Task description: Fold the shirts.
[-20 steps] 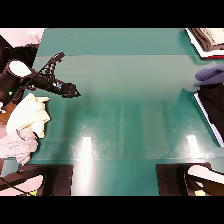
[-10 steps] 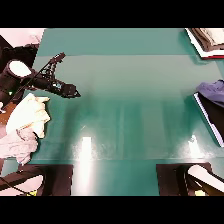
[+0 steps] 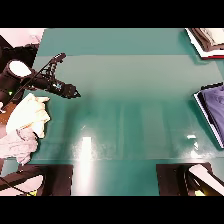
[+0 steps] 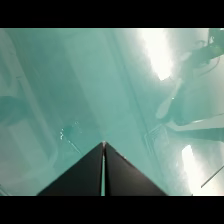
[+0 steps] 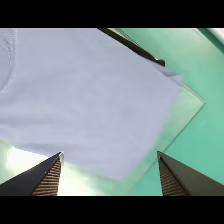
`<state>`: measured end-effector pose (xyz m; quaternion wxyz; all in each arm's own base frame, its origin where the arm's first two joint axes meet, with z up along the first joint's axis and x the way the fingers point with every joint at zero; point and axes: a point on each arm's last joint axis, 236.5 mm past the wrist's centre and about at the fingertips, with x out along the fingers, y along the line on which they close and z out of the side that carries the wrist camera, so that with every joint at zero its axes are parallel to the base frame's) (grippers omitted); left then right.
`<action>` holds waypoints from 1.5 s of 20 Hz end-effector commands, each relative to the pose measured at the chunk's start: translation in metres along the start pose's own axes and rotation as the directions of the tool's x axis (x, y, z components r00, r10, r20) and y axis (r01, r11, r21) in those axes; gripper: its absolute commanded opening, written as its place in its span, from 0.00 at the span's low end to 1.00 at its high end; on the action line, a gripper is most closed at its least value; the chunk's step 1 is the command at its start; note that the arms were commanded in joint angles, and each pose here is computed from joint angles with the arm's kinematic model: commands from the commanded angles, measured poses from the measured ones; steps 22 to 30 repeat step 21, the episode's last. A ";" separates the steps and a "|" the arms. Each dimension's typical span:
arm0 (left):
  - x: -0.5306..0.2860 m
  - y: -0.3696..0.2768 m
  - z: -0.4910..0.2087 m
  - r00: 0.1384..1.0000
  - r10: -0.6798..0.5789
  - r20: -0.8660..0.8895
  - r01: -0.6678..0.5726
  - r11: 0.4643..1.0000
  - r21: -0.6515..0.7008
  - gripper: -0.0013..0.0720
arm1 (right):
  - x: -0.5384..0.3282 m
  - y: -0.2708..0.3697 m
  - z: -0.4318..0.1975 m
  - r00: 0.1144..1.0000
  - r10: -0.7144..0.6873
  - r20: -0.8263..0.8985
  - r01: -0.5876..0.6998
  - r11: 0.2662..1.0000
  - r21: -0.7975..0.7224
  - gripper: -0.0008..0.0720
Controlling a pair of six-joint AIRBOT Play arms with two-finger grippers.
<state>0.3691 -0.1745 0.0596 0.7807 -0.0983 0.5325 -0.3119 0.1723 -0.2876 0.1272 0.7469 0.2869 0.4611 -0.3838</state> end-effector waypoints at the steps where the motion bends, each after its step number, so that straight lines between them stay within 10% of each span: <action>1: 0.000 0.001 0.001 1.000 0.002 0.006 -0.002 1.000 0.001 0.05 | -0.009 0.055 0.009 0.970 0.239 0.050 -0.242 0.969 0.058 0.90; 9: 0.000 0.003 0.007 1.000 0.010 0.028 -0.010 1.000 0.000 0.05 | -0.061 0.275 -0.066 0.748 0.640 -0.176 -0.661 0.691 -0.293 0.03; 17: 0.000 0.003 0.007 1.000 0.010 0.028 -0.010 1.000 0.000 0.05 | -0.101 0.359 -0.143 0.638 0.704 -0.312 -0.741 0.450 -0.499 0.03; 30: 0.000 0.003 0.007 1.000 0.010 0.028 -0.010 1.000 0.000 0.05 | -0.105 0.361 -0.154 0.629 0.697 -0.343 -0.750 0.429 -0.504 0.03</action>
